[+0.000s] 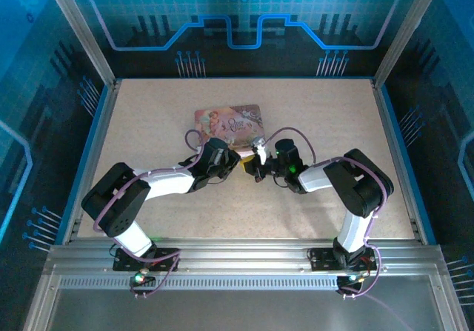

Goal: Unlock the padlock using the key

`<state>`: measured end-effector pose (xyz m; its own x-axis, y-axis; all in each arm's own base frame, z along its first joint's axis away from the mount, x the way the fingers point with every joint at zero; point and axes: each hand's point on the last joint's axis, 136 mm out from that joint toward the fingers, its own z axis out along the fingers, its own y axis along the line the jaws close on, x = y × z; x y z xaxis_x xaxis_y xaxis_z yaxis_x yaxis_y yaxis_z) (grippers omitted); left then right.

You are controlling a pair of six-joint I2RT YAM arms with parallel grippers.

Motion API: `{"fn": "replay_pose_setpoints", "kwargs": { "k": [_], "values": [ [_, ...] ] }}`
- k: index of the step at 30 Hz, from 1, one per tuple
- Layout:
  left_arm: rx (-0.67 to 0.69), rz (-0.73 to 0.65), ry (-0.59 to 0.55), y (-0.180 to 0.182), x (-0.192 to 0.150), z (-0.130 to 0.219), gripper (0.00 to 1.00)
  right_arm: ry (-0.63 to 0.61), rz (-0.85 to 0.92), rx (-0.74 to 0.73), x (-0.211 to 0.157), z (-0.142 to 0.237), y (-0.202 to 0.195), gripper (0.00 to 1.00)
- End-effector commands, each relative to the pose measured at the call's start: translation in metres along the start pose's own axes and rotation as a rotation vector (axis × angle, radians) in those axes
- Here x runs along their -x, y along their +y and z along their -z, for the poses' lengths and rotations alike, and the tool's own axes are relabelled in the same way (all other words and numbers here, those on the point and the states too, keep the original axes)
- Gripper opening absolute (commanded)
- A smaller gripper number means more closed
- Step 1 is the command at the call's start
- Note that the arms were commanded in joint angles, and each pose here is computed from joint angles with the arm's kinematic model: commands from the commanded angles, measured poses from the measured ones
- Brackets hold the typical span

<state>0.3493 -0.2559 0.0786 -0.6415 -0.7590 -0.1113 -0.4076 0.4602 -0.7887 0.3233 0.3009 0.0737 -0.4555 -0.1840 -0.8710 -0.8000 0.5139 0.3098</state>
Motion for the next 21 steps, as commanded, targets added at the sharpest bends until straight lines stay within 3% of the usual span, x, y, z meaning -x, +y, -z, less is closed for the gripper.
{"fn": "replay_pose_setpoints", "kwargs": {
  "k": [1, 5, 15, 21],
  "values": [
    [0.032, -0.035, -0.008, 0.012, -0.001, 0.007, 0.05, 0.002, 0.029, -0.034, 0.007, -0.002, -0.008, 0.00],
    [0.047, -0.048, -0.018, 0.014, 0.003, 0.012, 0.21, 0.043, 0.029, -0.062, -0.008, -0.003, -0.013, 0.00],
    [0.056, -0.098, -0.061, 0.014, 0.019, 0.037, 0.45, 0.052, 0.008, -0.069, -0.014, -0.003, -0.015, 0.00],
    [0.083, -0.162, -0.129, 0.009, 0.045, 0.069, 0.57, 0.055, -0.043, -0.070, -0.011, 0.000, -0.015, 0.00]
  ]
}}
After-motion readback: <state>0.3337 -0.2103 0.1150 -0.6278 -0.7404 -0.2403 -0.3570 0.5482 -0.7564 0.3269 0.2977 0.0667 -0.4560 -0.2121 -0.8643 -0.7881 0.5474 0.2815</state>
